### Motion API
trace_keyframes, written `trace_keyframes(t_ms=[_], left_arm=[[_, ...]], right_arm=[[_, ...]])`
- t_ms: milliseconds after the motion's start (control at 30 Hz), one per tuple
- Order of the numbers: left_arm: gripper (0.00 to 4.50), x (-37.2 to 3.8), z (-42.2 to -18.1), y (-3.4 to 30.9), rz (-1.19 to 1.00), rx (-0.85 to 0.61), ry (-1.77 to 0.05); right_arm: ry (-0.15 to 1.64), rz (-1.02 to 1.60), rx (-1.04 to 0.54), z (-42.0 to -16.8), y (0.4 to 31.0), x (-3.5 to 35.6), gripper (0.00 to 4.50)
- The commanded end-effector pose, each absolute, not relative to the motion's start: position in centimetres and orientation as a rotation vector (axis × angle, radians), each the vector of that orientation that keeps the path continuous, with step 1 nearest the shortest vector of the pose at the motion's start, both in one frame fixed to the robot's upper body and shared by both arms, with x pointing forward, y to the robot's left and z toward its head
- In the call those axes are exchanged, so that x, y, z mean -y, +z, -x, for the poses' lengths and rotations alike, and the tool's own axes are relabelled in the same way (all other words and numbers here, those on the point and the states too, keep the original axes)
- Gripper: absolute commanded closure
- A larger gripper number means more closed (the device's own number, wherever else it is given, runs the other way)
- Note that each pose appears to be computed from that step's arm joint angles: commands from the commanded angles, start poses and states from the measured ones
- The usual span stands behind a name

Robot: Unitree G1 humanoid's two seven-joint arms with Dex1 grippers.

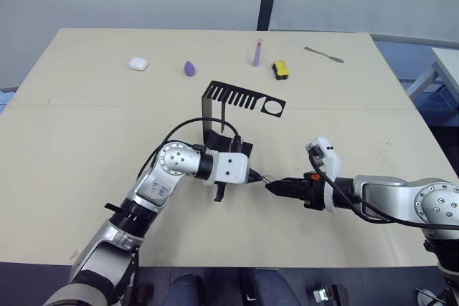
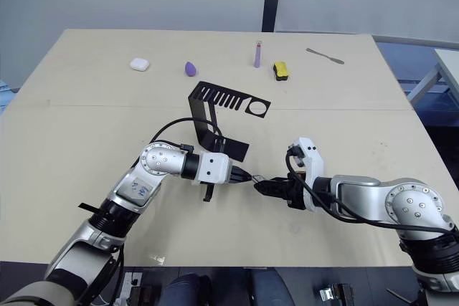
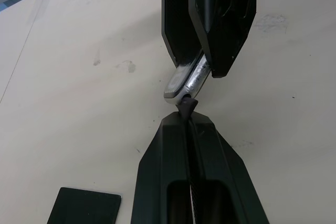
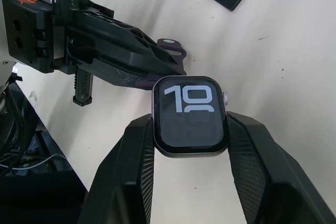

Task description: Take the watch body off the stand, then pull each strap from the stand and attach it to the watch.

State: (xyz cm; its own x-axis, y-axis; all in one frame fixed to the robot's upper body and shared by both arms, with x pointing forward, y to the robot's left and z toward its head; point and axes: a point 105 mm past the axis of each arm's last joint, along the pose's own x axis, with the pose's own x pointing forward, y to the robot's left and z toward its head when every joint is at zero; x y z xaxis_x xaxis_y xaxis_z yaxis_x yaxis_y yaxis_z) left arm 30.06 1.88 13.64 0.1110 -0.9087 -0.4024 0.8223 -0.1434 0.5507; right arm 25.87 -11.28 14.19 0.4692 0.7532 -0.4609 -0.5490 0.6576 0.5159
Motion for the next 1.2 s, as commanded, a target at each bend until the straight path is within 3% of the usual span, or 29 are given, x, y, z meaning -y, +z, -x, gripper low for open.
trace_keyframes(t_ms=[33,1200], left_arm=[[4.5,-0.54,-29.49,15.0,-0.823,0.222,-1.525],[4.5,-0.29,-29.33,14.78,-0.829,0.218,-1.537]], right_arm=[[0.961,-0.318,-0.679,-24.43,15.86,9.43,2.99],[0.988,-0.316,-0.684,-23.9,15.89,9.0,2.99]])
